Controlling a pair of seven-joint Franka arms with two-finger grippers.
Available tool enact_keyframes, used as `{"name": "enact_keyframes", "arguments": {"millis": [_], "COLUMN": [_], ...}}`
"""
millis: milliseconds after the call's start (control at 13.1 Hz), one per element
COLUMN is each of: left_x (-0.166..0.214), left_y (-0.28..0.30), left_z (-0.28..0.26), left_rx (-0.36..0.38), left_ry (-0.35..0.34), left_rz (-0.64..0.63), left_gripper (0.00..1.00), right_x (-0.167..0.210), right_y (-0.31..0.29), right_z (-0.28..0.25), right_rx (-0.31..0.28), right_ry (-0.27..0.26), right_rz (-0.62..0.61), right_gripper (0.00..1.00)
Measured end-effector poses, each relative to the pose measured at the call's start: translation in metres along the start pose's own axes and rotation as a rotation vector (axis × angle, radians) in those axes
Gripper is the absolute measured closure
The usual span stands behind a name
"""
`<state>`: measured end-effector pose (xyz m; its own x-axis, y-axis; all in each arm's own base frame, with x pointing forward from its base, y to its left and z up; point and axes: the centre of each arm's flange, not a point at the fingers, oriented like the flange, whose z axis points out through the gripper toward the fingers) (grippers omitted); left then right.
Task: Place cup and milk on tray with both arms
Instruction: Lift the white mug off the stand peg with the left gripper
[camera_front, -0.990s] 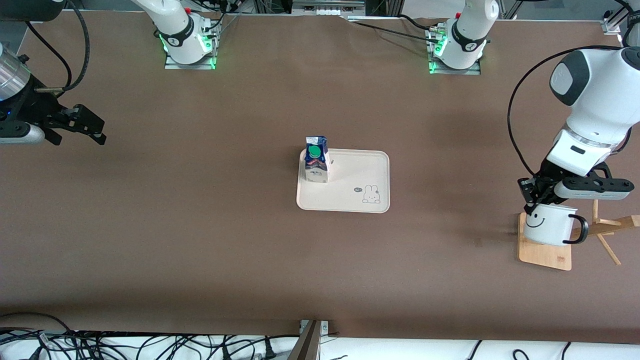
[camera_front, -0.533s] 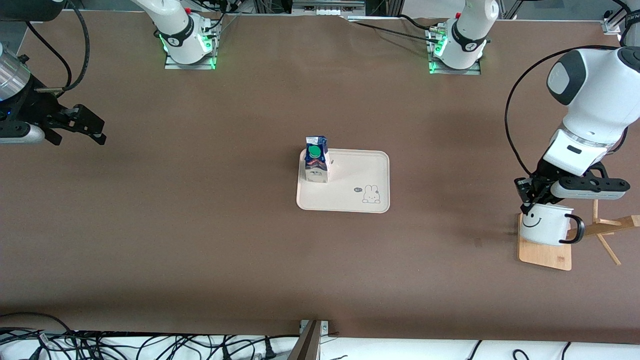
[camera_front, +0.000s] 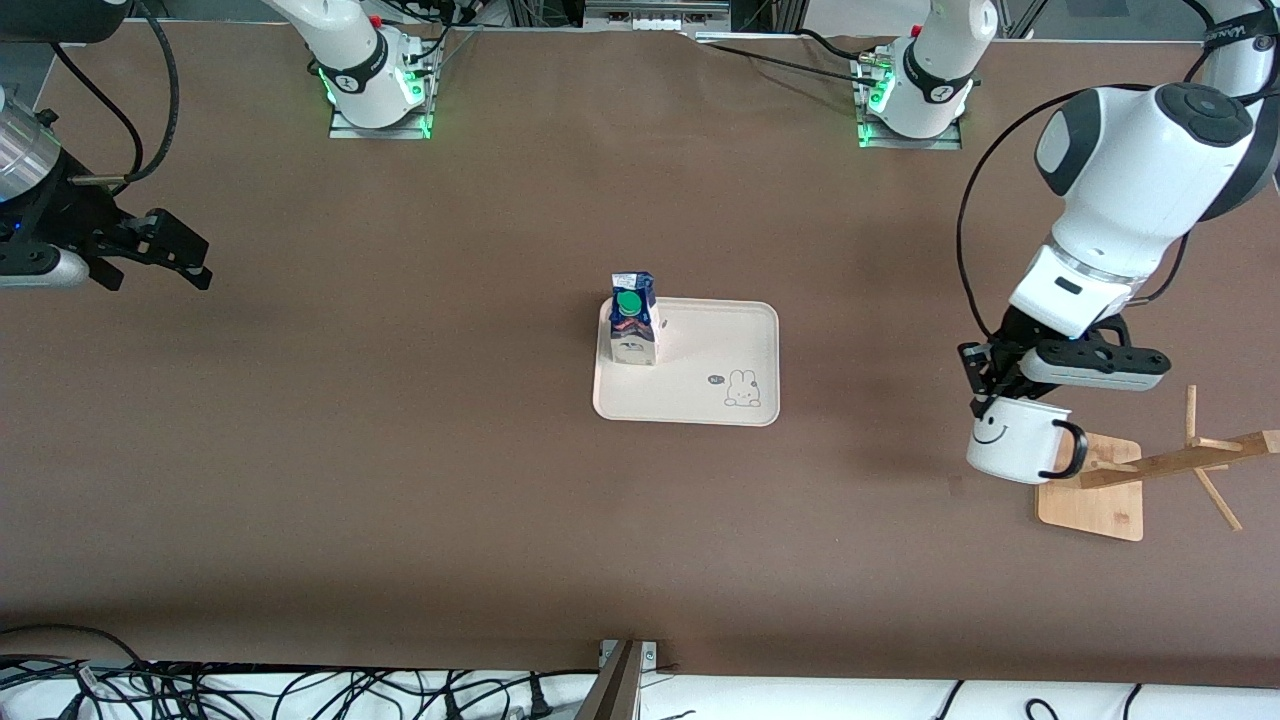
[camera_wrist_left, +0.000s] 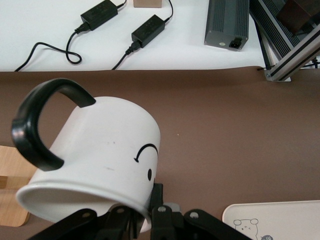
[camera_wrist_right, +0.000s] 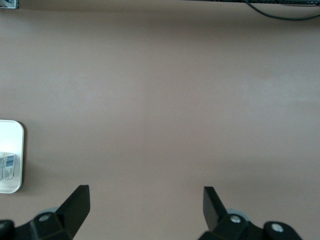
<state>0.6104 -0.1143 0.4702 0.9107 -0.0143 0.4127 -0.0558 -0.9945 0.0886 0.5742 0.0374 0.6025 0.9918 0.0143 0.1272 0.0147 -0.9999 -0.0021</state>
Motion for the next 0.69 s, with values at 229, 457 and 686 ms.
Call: {"name": "enact_keyframes", "arguments": {"millis": [229,457,686], "left_x": [-0.016,-0.028,-0.033], "left_y": [0.045,0.07,0.08], "left_z": [0.015,0.027,0.036], "left_rx": [-0.039,-0.065,-0.079], "left_ry": [-0.06,-0.103,-0.122], "left_rz": [0.064,0.1,0.113], "left_gripper": [0.91,0.91,0.91], "right_x": [0.0,0.0,0.0], "right_y": [0.0,0.0,0.0], "right_z": [0.0,0.0,0.0], "right_rx": [0.0,0.0,0.0], "right_ry": [0.0,0.0,0.0], "right_rz": [0.0,0.0,0.0], "right_gripper": [0.0,0.0,0.0]}}
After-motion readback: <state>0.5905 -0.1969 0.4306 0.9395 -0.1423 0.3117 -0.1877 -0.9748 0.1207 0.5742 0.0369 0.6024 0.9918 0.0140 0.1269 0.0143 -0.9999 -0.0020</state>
